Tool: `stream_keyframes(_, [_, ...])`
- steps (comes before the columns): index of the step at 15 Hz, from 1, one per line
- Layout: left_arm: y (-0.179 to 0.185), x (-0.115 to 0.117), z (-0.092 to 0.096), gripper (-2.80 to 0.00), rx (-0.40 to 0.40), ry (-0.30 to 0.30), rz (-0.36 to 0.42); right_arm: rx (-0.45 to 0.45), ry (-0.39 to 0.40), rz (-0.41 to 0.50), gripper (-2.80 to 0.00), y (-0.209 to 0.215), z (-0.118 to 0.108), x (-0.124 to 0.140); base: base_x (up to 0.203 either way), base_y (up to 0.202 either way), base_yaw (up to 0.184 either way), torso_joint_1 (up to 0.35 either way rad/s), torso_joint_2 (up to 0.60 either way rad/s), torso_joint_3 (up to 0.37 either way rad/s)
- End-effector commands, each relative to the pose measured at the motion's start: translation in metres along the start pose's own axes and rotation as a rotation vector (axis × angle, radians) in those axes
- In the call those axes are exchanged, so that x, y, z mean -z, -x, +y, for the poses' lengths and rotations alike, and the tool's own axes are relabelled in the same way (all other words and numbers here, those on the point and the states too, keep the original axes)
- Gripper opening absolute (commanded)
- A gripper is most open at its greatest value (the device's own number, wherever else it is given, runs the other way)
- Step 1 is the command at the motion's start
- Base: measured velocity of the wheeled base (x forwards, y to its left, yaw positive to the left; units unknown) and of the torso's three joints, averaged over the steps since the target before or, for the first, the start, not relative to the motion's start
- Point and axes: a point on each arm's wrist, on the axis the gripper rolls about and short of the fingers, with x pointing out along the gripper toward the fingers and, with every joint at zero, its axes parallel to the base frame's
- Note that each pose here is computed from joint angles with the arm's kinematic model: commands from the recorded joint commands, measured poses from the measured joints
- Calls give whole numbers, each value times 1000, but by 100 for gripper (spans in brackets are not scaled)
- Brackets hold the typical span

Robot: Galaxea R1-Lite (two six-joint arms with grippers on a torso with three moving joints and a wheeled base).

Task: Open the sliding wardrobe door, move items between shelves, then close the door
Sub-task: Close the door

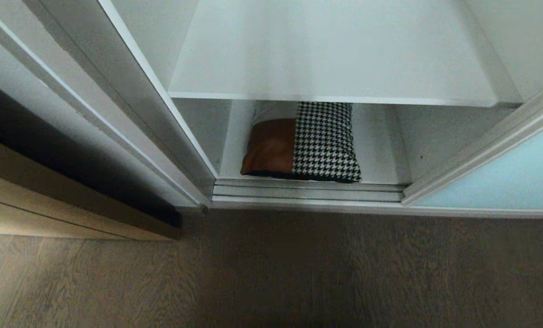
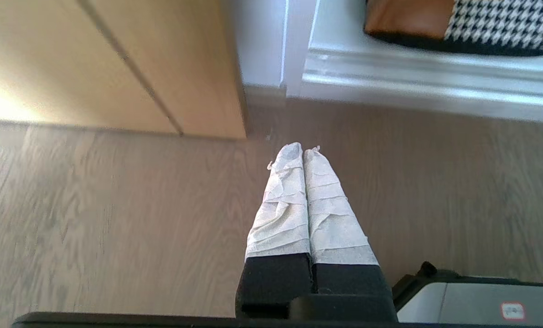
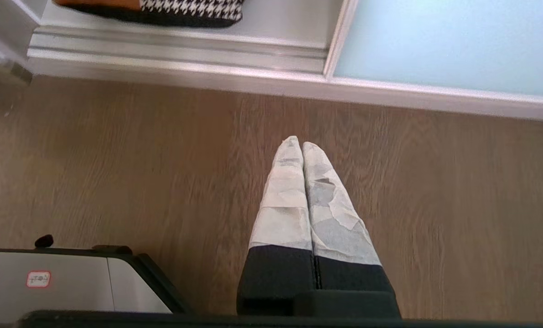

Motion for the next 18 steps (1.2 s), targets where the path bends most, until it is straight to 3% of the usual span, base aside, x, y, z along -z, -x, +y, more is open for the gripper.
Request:
stream_keyframes(1, [0, 0, 0, -280, 0, 1, -1, 1, 0, -1, -280, 0, 0, 0, -149, 0, 0, 0, 2, 0])
stream_keyframes(13, [0, 0, 0, -280, -2, 1, -1, 21, 22, 2, -280, 1, 0, -1, -6, 0, 0, 1, 0, 1])
stream_keyframes(15, [0, 0, 0, -280, -2, 1, -1, 9, 18, -27, -280, 5, 0, -25, 0, 0, 0, 0, 0, 0])
stream_keyframes(18, [0, 0, 0, -280, 0, 1, -1, -6, -31, -105, -280, 18, 1, -90, 0, 0, 0, 0, 0, 0])
